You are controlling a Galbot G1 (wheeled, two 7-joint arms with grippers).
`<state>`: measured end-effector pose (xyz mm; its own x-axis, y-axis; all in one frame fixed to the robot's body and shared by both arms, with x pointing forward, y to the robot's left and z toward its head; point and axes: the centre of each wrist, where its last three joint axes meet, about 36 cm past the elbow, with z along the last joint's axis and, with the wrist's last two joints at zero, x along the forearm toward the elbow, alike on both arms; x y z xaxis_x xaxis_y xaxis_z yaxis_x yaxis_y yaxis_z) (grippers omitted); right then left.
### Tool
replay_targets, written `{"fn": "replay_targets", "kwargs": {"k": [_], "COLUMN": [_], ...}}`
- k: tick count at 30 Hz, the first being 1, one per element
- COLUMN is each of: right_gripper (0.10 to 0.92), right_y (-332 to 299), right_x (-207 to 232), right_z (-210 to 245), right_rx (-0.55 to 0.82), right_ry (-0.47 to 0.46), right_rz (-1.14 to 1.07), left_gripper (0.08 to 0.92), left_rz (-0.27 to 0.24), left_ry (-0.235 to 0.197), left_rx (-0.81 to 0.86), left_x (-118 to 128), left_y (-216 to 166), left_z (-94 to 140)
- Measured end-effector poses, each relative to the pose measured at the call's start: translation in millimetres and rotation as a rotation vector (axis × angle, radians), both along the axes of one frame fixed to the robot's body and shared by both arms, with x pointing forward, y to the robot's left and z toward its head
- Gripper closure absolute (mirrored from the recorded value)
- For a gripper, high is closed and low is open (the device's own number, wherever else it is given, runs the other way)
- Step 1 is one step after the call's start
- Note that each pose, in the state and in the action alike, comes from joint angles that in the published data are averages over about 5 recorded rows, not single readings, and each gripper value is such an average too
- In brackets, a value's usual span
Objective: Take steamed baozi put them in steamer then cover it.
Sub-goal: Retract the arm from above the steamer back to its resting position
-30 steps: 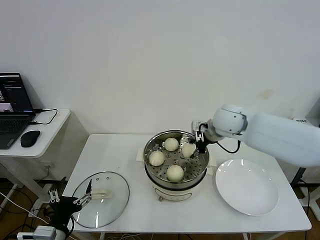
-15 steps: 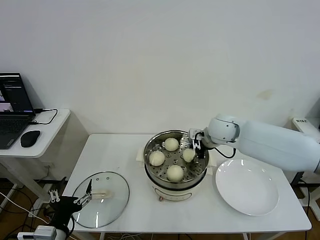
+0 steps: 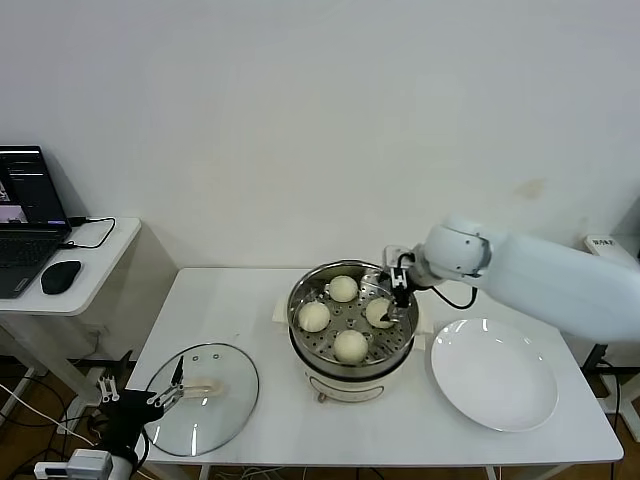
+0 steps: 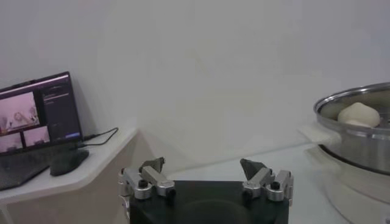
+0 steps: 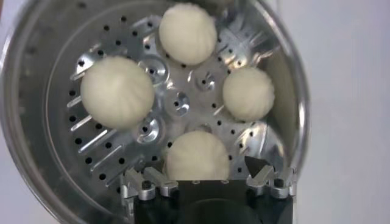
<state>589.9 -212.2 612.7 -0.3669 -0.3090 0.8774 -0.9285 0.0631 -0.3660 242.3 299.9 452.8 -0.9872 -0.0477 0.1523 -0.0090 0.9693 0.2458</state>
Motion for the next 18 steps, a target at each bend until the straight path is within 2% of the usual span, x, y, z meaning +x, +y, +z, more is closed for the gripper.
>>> {"fn": "replay_targets", "kwargs": {"k": [7,18], "right_gripper": [0.200,0.200], "right_y": [-31,-77], "right_x": [-32,-98], "right_z": [8,-32], "right_rx": [0.159,0.523], "right_ry": [-0.101,-0.350], "right_rz": [-0.062,-0.199], "left_gripper": [0.177,0.177], "left_rz": [-0.001,0.001], "left_ry": [0.001,-0.005], "left_rx": [-0.006,-0.016], "left_x": [1,2], "left_y": [0,0], "left_z": [-3,-11]}}
